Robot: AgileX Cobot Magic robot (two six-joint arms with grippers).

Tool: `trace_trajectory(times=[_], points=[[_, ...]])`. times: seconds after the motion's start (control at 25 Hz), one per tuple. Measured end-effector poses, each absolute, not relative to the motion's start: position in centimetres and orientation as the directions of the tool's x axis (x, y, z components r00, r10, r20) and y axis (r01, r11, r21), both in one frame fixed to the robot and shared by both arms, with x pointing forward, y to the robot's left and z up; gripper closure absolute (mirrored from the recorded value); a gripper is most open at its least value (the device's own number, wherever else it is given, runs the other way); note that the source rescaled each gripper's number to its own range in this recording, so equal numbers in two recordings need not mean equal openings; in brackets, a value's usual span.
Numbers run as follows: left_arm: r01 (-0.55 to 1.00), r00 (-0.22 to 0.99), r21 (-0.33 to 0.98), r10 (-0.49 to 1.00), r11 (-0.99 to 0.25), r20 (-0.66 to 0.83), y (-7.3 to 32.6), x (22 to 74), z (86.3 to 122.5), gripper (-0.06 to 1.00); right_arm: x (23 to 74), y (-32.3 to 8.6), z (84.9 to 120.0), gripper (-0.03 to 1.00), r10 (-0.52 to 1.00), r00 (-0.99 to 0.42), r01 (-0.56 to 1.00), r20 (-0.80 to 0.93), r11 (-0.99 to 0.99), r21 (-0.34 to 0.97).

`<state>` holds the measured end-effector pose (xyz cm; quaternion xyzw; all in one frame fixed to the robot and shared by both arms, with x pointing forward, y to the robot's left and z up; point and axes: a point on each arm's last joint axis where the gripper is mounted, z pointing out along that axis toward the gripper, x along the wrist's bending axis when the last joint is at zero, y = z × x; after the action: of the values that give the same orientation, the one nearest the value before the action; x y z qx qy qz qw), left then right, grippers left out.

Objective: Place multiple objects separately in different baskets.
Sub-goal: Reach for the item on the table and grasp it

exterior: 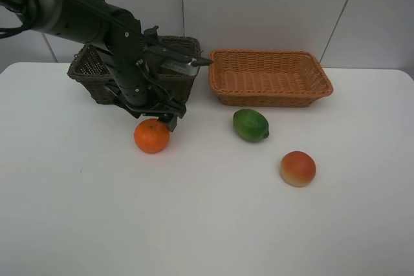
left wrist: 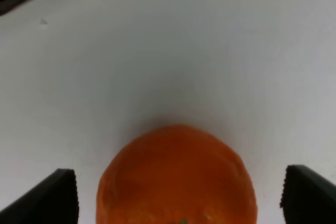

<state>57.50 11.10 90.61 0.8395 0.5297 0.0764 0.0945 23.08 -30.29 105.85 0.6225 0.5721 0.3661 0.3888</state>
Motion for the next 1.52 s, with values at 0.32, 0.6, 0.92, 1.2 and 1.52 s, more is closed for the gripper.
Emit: trace_trajectory(times=[0.32,0.6,0.92,1.2,1.52], points=[[0.876,0.449,0.179,0.893,-0.448,0.040,11.1,57.5,88.2,-0.05,23.1,-30.3,105.9,0.18,0.997,0.077,0.428,0.011,-0.043,0.903],[0.869,0.461,0.178,0.886,-0.463,0.054,11.2,57.5,88.1,-0.05,23.1,-30.3,105.9,0.18,0.997,0.077,0.428,0.011,-0.043,0.903],[0.858,0.480,0.176,0.876,-0.482,0.057,11.3,57.5,88.0,-0.05,23.1,-30.3,105.9,0.18,0.997,0.077,0.428,0.011,-0.043,0.903],[0.856,0.486,0.170,0.872,-0.489,0.058,11.3,57.5,87.8,-0.05,23.1,-30.3,105.9,0.18,0.997,0.077,0.428,0.011,-0.043,0.903],[0.861,0.492,0.116,0.868,-0.496,0.061,11.5,57.2,86.6,-0.05,23.1,-30.3,105.9,0.18,0.997,0.077,0.428,0.011,-0.043,0.903]])
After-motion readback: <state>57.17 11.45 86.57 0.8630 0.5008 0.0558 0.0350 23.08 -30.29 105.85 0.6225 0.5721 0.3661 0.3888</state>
